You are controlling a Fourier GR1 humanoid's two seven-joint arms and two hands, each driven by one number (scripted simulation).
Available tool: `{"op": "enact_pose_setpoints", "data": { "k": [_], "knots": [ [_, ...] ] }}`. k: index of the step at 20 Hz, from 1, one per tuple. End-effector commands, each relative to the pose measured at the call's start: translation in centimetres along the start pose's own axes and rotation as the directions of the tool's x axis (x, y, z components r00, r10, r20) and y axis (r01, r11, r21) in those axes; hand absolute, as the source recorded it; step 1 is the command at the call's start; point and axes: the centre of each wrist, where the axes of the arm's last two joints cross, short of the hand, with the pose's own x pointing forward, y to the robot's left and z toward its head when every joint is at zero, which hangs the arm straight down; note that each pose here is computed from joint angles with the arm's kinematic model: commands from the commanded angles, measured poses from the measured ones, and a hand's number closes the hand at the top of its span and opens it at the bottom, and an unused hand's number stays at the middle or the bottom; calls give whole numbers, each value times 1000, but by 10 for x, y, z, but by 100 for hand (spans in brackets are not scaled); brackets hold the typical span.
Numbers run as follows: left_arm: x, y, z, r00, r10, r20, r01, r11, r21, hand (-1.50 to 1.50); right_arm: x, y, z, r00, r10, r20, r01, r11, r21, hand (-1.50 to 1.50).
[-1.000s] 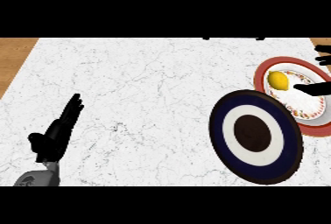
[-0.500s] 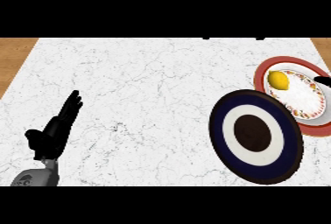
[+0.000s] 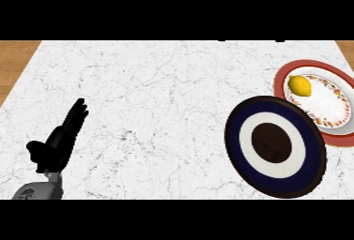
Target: Pick the lemon from the plate and place it in the plate
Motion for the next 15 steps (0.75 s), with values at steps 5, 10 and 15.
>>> {"op": "enact_pose_setpoints", "data": {
  "k": [5,10,15],
  "knots": [
    [4,-3,0,1000,8,19,-8,1000,-12,0,-17,-51,47,999,-3,41,0,997,72,-150],
    [4,-12,-7,999,10,31,-10,1000,5,0,-19,-63,59,998,48,32,-52,992,119,-150],
    [2,-13,-1,1000,19,9,-19,1000,-18,0,-25,-58,61,996,68,62,-71,996,46,-150]
  ]
}}
